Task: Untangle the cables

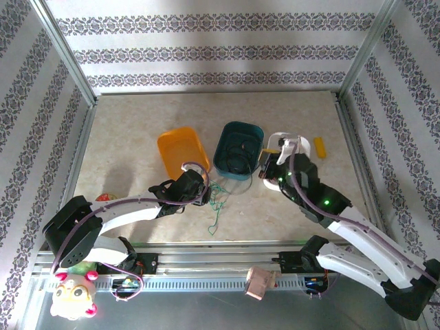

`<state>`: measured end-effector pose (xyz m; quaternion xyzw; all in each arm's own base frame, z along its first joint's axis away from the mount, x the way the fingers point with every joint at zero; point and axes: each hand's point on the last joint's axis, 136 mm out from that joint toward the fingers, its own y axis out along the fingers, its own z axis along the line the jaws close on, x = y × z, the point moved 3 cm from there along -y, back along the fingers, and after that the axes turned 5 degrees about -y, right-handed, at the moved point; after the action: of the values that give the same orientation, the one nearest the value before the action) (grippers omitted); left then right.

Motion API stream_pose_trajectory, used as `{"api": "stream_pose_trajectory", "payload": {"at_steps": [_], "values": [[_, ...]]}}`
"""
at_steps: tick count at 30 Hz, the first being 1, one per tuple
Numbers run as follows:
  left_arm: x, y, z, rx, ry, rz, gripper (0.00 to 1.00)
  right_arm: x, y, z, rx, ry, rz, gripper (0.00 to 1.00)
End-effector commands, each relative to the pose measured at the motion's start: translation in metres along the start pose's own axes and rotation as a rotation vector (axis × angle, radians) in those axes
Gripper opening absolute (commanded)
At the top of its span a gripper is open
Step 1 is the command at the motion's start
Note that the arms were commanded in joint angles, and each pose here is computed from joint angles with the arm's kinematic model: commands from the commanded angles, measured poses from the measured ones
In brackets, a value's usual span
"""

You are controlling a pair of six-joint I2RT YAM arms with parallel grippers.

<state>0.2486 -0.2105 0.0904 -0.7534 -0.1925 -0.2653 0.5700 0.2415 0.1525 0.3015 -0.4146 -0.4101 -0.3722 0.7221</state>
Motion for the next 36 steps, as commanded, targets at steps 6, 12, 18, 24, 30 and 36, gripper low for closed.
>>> {"api": "stream_pose_trajectory", "payload": {"at_steps": [6,12,18,24,30,36], "values": [[-0.002,-0.001,-0.001,-0.003,-0.007,-0.014,0.70,0.068,0.035,-0.006,0.043,-0.014,-0.104,0.06],[-0.001,-0.002,0.000,0.005,-0.018,-0.020,0.70,0.044,0.114,-0.037,0.029,0.042,0.056,0.06],[-0.001,-0.003,0.001,0.010,-0.012,-0.021,0.72,-0.035,0.172,-0.060,-0.027,0.068,0.279,0.08],[0.004,-0.007,-0.001,0.002,-0.033,-0.032,0.72,-0.077,0.175,-0.064,-0.103,0.058,0.424,0.53],[0.006,-0.012,-0.005,-0.023,-0.009,-0.022,0.73,-0.069,0.135,-0.066,-0.138,0.071,0.357,0.58],[-0.015,-0.016,-0.022,-0.149,0.101,0.098,0.74,-0.081,0.089,-0.050,-0.091,0.053,0.349,0.58]]}}
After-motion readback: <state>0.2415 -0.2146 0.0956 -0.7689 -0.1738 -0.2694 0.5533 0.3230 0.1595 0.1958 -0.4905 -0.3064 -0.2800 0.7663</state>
